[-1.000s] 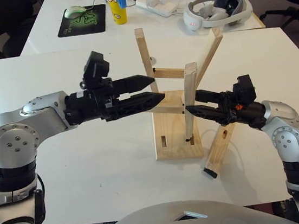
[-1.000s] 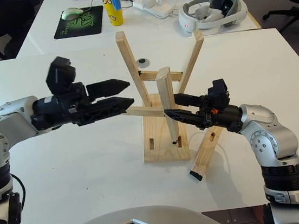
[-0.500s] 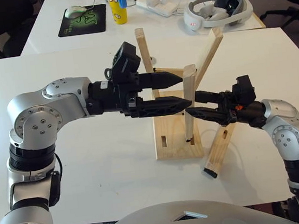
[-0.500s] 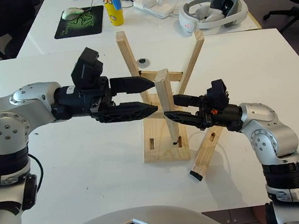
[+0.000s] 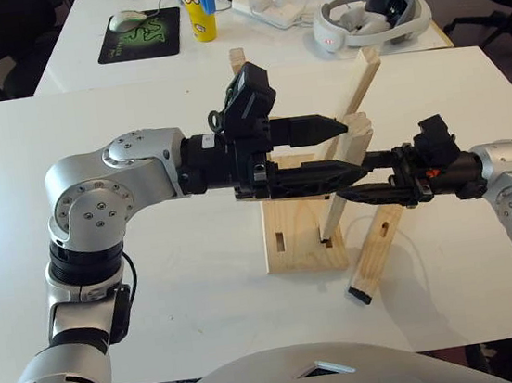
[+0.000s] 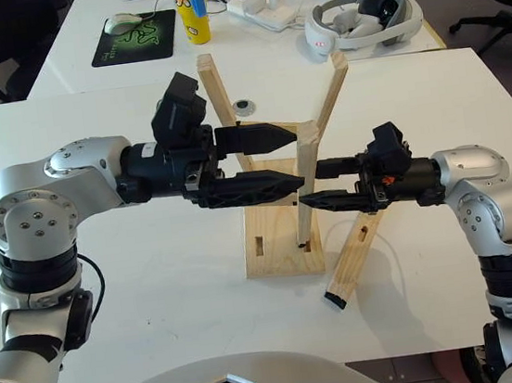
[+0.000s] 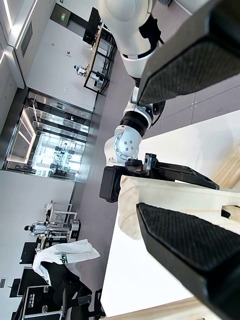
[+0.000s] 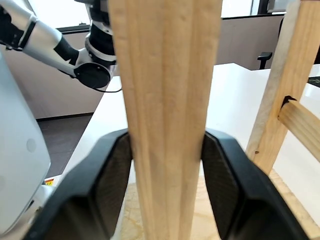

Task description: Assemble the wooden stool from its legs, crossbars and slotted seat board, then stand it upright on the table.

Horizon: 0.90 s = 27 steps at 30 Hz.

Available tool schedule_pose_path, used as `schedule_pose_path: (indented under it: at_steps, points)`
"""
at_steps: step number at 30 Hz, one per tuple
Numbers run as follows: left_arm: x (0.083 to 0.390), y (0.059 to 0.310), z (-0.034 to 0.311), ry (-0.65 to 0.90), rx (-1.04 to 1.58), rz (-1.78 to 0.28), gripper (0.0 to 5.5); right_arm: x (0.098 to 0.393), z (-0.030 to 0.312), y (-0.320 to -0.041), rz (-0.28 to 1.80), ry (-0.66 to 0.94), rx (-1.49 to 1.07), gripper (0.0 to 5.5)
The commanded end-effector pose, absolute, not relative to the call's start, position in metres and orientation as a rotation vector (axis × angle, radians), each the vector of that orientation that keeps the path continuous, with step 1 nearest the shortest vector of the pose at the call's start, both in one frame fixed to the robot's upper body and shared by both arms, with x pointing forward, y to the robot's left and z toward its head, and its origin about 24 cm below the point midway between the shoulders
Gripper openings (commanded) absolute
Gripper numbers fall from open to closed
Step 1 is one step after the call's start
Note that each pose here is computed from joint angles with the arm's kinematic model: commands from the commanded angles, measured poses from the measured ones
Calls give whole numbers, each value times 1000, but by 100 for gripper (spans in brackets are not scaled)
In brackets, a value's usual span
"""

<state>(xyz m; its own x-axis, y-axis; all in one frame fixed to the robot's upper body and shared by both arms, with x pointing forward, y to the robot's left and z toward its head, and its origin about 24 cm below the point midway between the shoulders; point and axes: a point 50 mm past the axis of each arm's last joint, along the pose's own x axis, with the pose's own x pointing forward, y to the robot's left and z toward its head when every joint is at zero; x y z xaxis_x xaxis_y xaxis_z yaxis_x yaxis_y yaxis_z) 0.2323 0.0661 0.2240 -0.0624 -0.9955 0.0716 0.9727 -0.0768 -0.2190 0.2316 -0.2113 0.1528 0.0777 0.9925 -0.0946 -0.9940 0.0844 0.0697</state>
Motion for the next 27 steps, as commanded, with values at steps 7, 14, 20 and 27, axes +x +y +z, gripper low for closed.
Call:
schedule_pose_path:
  at_steps: [7,14,20,27]
  points:
    - [227,66,233,72,-214,-1617,359,227,157,-220,1498,177,-34,205]
    - [227,68,231,71,-222,-1592,359,232,141,-220,1441,166,-71,205]
    - [228,66,230,81,-223,-1603,359,234,140,-214,1490,179,-89,205]
    - [226,66,229,85,-223,-1606,359,237,141,-225,1505,212,-127,205]
